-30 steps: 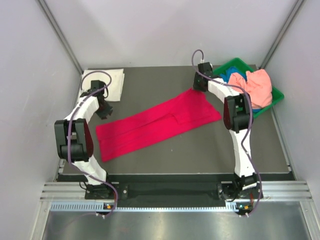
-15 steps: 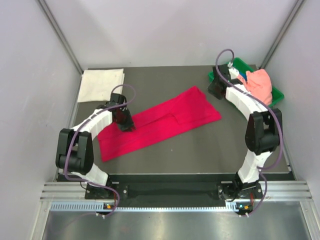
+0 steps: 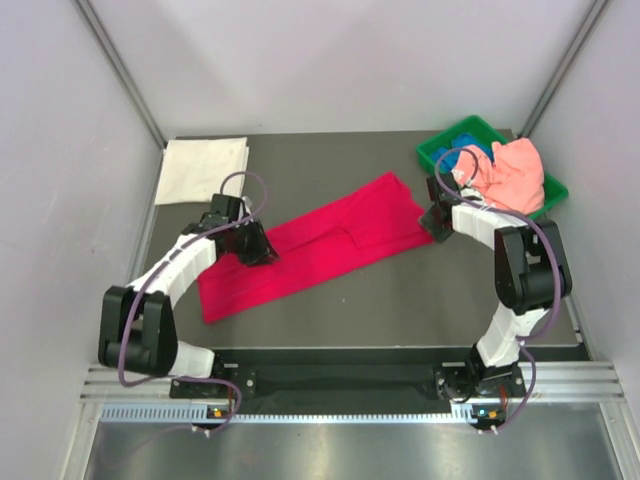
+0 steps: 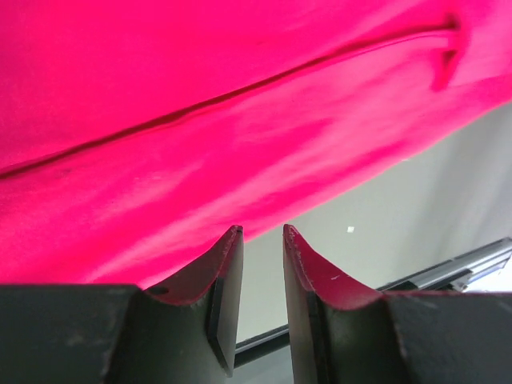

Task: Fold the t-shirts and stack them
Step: Fold the tshirt

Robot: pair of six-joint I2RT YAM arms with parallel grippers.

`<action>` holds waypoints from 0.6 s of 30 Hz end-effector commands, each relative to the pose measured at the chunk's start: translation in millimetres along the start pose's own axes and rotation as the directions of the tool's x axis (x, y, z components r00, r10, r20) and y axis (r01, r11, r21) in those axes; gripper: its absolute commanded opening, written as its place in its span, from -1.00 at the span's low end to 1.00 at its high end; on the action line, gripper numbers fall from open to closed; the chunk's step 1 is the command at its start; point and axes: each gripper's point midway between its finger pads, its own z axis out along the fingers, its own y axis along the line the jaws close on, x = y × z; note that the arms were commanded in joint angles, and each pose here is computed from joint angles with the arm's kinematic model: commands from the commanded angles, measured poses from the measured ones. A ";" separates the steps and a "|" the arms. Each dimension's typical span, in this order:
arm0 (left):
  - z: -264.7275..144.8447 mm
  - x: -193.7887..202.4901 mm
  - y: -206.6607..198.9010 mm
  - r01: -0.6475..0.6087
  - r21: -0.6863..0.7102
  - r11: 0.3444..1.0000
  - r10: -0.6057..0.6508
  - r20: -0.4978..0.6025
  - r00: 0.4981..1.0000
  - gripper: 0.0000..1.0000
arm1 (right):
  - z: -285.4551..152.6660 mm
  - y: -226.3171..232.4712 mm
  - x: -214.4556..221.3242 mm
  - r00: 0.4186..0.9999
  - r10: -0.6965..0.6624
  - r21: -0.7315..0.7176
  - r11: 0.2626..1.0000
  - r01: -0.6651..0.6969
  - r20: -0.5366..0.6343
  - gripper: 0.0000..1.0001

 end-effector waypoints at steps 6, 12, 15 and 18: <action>-44.7 -43.0 -24.2 -0.059 -0.014 0.998 0.060 0.177 0.982 -0.36 | 5.8 -3.0 -23.1 0.996 0.032 -0.019 0.999 -0.031 0.082 -0.32; -62.1 -72.3 -10.6 0.013 -0.101 0.995 0.016 0.274 0.962 -0.35 | 22.5 -4.9 -26.8 0.998 -0.030 0.008 1.000 0.030 0.057 -0.49; -74.6 -93.1 1.0 0.047 -0.107 0.993 -0.012 0.310 0.951 -0.35 | 21.2 2.8 -28.3 0.996 -0.071 -0.026 0.997 0.072 0.049 -0.42; -86.0 -109.7 8.5 0.060 -0.108 0.992 -0.022 0.328 0.945 -0.35 | 10.3 10.2 -39.3 0.995 -0.077 -0.045 0.996 0.080 0.056 -0.35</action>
